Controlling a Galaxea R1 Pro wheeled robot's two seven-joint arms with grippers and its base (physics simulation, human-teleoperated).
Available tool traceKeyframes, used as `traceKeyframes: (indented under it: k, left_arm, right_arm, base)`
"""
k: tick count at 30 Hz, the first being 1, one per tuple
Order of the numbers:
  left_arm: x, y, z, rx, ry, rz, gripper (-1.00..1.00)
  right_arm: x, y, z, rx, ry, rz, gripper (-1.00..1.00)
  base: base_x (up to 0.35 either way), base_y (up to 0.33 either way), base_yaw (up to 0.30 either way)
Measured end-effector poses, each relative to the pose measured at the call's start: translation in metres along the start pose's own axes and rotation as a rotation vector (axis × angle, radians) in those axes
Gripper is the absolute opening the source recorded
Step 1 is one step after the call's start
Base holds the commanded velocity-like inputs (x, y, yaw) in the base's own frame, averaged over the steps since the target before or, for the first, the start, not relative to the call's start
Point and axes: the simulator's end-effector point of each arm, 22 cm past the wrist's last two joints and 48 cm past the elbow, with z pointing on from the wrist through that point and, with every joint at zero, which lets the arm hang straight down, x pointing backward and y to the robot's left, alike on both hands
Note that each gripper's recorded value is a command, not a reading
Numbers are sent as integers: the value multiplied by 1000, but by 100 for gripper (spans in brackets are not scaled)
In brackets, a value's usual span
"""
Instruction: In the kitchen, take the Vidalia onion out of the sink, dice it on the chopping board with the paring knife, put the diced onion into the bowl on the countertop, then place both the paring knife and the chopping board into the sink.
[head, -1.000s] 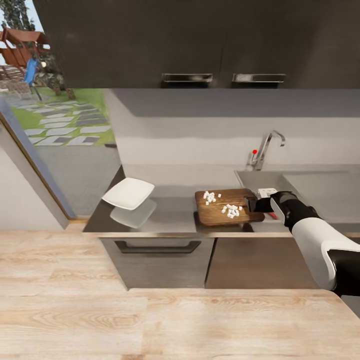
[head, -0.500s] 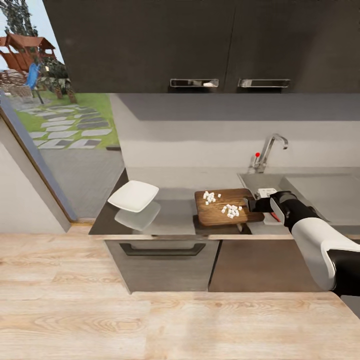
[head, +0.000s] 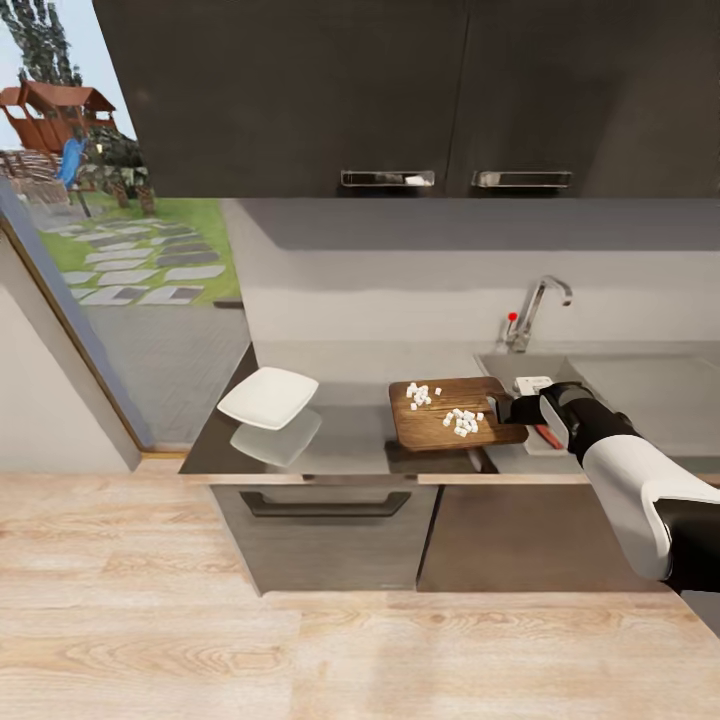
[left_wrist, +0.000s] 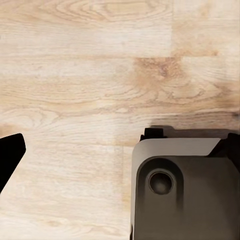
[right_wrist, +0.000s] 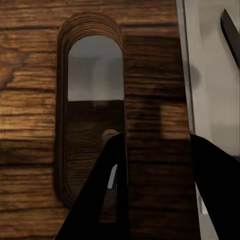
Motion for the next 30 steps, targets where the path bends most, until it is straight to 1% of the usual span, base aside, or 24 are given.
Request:
traceKeyframes:
  k: [15, 30]
  left_arm:
    - [-10, 1, -1, -1, -23, -4, 100]
    - [-20, 2, -3, -3, -46, -8, 100]
  right_arm:
    - [-12, 0, -13, 2, -23, -3, -100]
    - [-23, 0, -27, 3, -46, -5, -100]
  base:
    - [0, 13, 0]
    - [0, 272, 0]
